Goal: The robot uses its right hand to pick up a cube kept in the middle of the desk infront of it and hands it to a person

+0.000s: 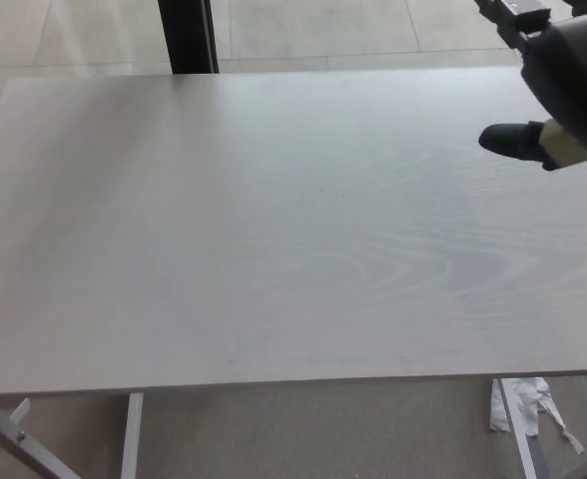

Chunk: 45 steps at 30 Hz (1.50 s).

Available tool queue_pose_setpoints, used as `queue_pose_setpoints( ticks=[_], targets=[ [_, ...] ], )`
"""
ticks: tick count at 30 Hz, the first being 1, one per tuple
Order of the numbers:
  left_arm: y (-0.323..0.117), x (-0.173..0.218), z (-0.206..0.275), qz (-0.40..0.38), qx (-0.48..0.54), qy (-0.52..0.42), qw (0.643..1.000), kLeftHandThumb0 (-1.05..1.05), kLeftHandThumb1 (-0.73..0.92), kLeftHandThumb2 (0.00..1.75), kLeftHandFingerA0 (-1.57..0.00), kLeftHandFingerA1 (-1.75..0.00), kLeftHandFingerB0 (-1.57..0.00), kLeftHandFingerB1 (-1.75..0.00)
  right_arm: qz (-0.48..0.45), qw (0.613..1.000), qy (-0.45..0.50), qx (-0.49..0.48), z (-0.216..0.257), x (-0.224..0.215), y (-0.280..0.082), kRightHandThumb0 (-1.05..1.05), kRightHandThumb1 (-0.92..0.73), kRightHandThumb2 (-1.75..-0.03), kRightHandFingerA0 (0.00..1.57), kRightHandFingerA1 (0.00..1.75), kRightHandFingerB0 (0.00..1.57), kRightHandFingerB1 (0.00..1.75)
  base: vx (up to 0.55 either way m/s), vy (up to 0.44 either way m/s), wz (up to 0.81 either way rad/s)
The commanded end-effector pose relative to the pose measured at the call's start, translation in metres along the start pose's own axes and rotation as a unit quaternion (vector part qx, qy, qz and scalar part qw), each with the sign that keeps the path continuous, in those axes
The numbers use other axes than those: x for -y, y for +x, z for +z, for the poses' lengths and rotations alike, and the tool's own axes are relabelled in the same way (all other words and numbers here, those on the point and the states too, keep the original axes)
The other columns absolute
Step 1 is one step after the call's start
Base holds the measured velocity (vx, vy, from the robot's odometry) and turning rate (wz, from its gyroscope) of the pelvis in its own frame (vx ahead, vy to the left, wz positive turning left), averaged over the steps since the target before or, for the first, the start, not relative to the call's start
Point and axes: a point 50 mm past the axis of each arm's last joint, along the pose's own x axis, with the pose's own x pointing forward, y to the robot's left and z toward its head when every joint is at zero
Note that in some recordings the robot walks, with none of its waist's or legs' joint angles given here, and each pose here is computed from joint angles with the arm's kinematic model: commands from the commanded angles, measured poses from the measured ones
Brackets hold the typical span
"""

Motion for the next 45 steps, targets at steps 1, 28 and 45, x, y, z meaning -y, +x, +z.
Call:
queue_pose_setpoints(
  ticks=[1, 28, 45],
  targets=[
    [-0.003, -0.017, -0.004, 0.019, 0.006, -0.010, 1.000, -1.05, 0.84, 0.81, -0.58, -1.43, -0.02, -1.44, -0.237, 0.963, 0.017, -0.127, -0.076, 0.150, -0.175, -0.68, -0.53, -0.92, 0.41, 0.54, 0.33, 0.46, 0.00, 0.000, 0.00],
    [-0.005, -0.019, -0.011, 0.032, -0.008, -0.025, 0.999, -1.05, 0.87, 0.76, -0.52, -1.46, -0.03, -1.38, -0.140, 0.765, -0.002, -0.628, -0.257, 0.039, -0.337, -0.57, -0.65, -0.59, 0.74, 0.74, 0.56, 0.37, 0.00, 0.000, 0.00],
    [-0.004, -0.020, -0.010, 0.031, -0.006, -0.012, 0.999, -1.05, 0.85, 0.81, -0.52, -1.51, -0.14, -1.21, -0.125, 0.652, 0.200, -0.721, -0.230, -0.051, -0.381, -0.49, -0.58, -0.58, 0.74, 0.75, 0.56, 0.41, 0.00, 0.000, 0.00]
  ],
)
